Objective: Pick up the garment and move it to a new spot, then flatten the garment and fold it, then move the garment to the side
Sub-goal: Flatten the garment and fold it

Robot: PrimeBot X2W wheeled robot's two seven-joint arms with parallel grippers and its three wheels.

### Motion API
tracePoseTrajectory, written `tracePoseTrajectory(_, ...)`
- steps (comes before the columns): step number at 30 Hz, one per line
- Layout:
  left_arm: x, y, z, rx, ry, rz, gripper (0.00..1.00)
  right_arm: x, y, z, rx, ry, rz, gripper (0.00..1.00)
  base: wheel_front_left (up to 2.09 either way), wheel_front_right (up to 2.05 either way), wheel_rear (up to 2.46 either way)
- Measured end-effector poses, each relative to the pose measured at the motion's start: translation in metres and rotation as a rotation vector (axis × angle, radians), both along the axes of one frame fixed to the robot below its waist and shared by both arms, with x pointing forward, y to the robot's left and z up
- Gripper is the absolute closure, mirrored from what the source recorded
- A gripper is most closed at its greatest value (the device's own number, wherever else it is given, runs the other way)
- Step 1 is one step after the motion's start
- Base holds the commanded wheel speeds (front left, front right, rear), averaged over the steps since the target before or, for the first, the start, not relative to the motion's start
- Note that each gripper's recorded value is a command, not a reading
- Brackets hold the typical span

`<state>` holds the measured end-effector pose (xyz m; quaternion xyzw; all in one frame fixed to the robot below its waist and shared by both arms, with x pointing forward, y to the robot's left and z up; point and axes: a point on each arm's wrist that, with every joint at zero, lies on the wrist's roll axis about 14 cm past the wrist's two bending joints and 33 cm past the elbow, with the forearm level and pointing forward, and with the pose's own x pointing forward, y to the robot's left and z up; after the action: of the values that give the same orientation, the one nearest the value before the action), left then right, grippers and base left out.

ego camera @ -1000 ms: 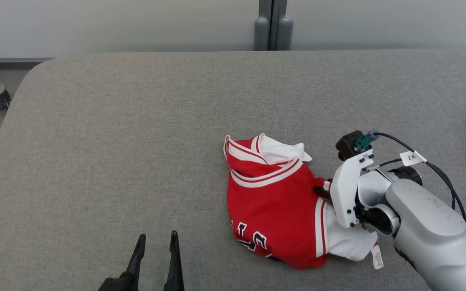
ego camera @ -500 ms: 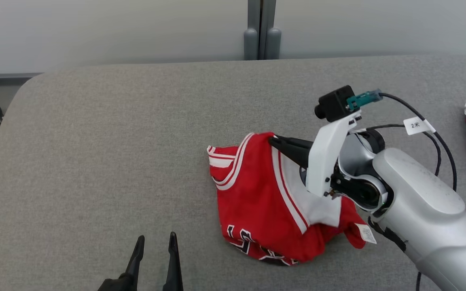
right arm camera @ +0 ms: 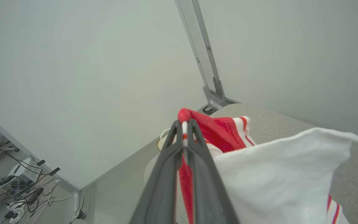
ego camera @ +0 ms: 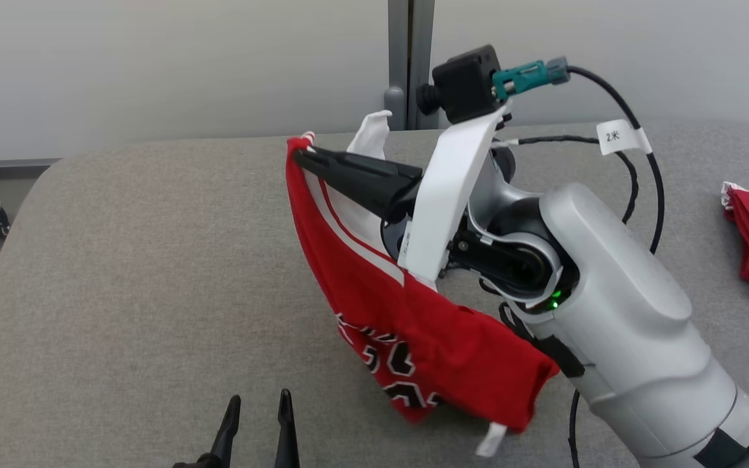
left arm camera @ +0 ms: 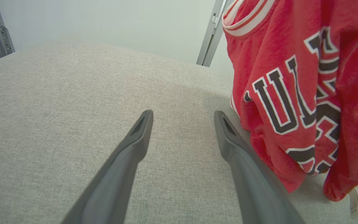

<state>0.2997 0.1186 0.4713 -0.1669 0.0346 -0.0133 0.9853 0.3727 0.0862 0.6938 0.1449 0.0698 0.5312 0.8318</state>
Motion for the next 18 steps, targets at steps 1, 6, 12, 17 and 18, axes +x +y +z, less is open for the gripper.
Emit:
tracePoseTrajectory(1,-0.001,0.0,0.001,-0.003,-0.002,0.003,0.0,0.0,0.001,0.008,0.008,-0.017,-0.002,1.0,0.0,0.0,0.0)
tracePoseTrajectory(6,-0.005,0.002,0.003,-0.019,-0.007,0.019,0.0,0.008,-0.002,0.041,0.08,-0.061,-0.029,1.0,0.0,0.0,0.0)
tracePoseTrajectory(12,-0.01,0.007,0.006,-0.033,-0.017,0.045,0.0,0.035,-0.005,0.058,0.176,-0.029,-0.088,1.0,0.0,0.0,0.0)
tracePoseTrajectory(17,-0.011,0.014,0.007,-0.032,-0.021,0.069,0.0,0.079,-0.028,0.023,0.16,0.067,-0.249,1.0,0.0,0.0,0.0)
tracePoseTrajectory(18,-0.011,0.015,0.007,-0.032,-0.021,0.073,0.0,0.089,-0.037,0.013,0.159,0.097,-0.294,1.0,0.0,0.0,0.0)
